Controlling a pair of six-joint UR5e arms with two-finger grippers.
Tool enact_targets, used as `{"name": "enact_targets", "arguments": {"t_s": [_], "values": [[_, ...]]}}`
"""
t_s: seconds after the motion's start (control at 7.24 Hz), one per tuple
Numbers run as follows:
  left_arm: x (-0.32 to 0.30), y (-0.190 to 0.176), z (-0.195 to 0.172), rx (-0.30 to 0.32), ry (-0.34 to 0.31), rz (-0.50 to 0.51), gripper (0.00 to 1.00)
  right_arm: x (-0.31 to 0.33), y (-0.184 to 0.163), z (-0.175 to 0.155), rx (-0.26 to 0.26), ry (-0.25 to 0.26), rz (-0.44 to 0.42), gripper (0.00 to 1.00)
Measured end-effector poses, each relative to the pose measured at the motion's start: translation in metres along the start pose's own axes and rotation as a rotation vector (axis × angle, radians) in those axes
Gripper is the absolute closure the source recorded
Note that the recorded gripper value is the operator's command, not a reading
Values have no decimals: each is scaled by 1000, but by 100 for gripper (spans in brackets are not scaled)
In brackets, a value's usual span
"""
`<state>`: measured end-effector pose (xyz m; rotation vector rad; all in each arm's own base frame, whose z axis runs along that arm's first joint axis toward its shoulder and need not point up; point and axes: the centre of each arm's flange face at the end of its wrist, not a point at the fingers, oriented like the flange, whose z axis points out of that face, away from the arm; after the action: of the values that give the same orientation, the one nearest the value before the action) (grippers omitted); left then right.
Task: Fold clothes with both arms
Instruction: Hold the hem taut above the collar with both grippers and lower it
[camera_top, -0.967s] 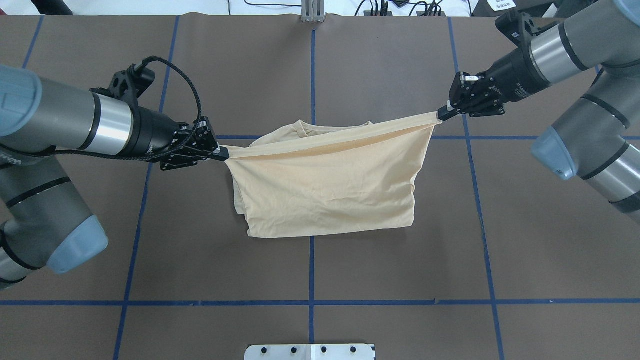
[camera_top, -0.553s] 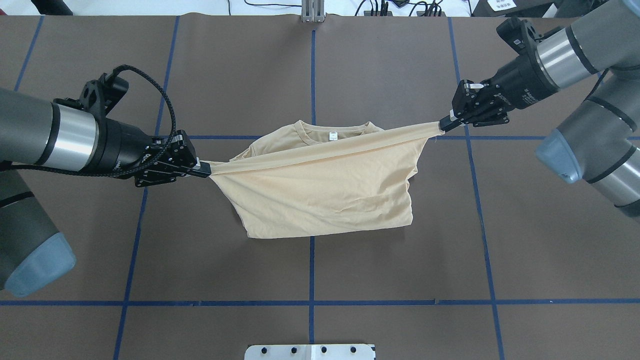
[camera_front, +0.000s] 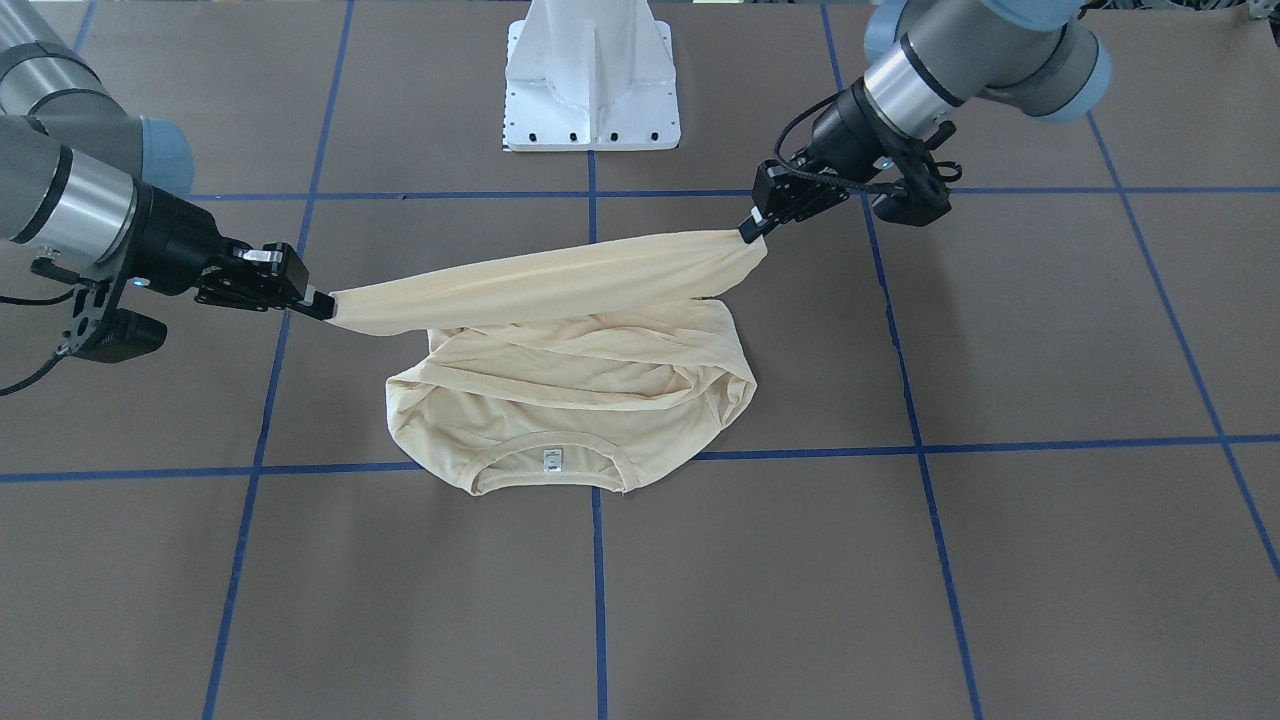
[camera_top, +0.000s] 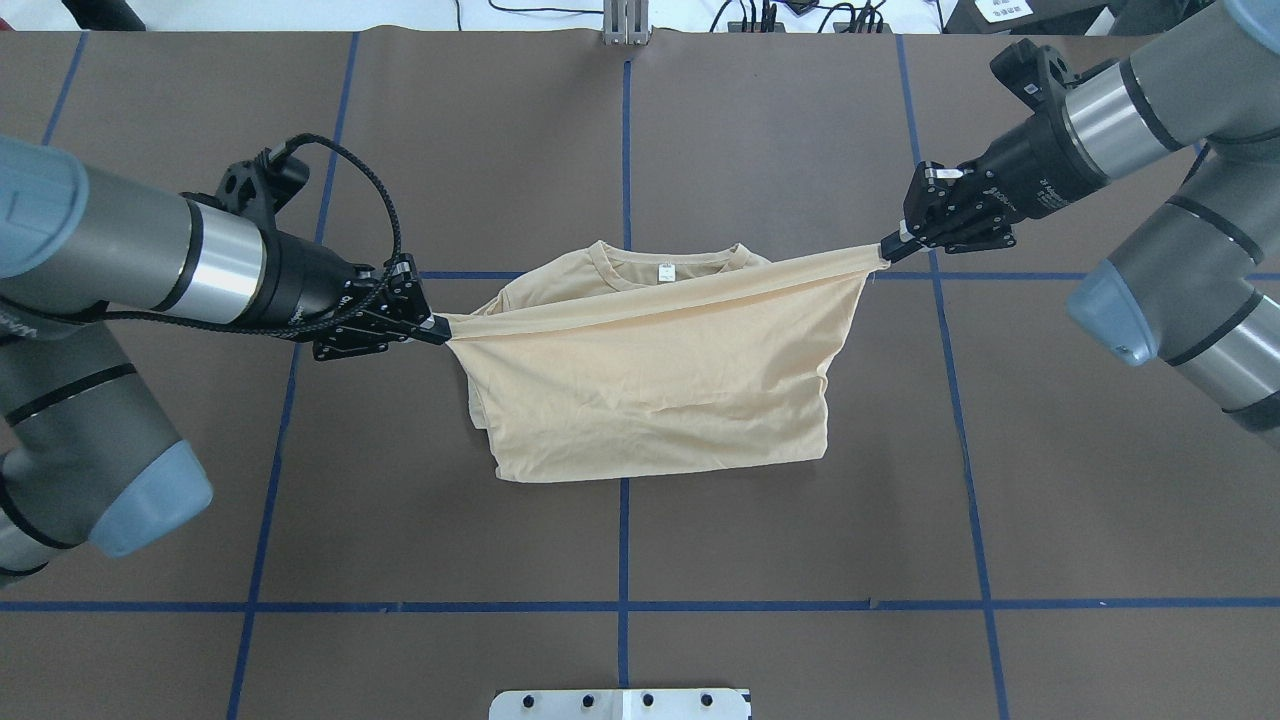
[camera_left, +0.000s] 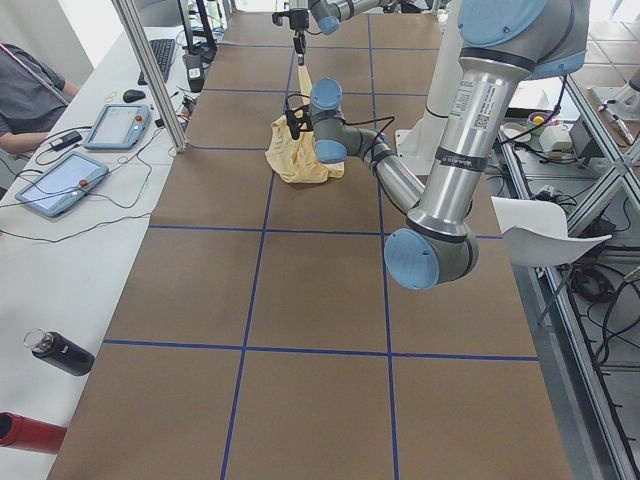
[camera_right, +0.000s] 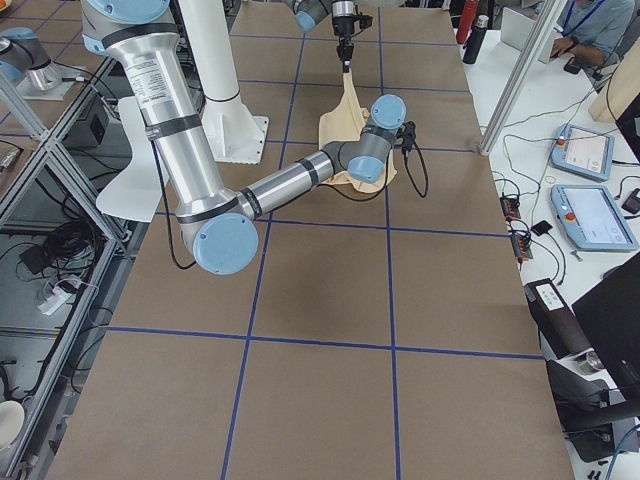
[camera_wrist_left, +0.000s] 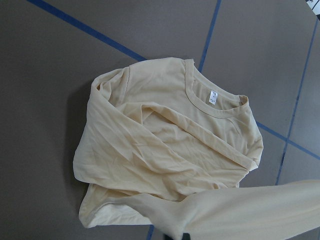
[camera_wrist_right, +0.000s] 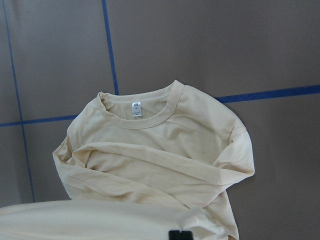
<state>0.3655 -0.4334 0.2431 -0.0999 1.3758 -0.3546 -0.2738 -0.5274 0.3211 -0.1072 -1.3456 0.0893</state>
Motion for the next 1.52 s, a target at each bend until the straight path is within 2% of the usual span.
{"name": "enact_targets", "arguments": {"t_s": [0.41,1.11,1.52], "values": [[0,-35,45,68,-40,3,100,6,-21,19,45,34,21,100],[-20,-68,88,94,-46,8,100,18,-44,73,97,108,48,100],[-9,-78,104,106,-39,10,100,20,-58,97,93,137,69,100]]}}
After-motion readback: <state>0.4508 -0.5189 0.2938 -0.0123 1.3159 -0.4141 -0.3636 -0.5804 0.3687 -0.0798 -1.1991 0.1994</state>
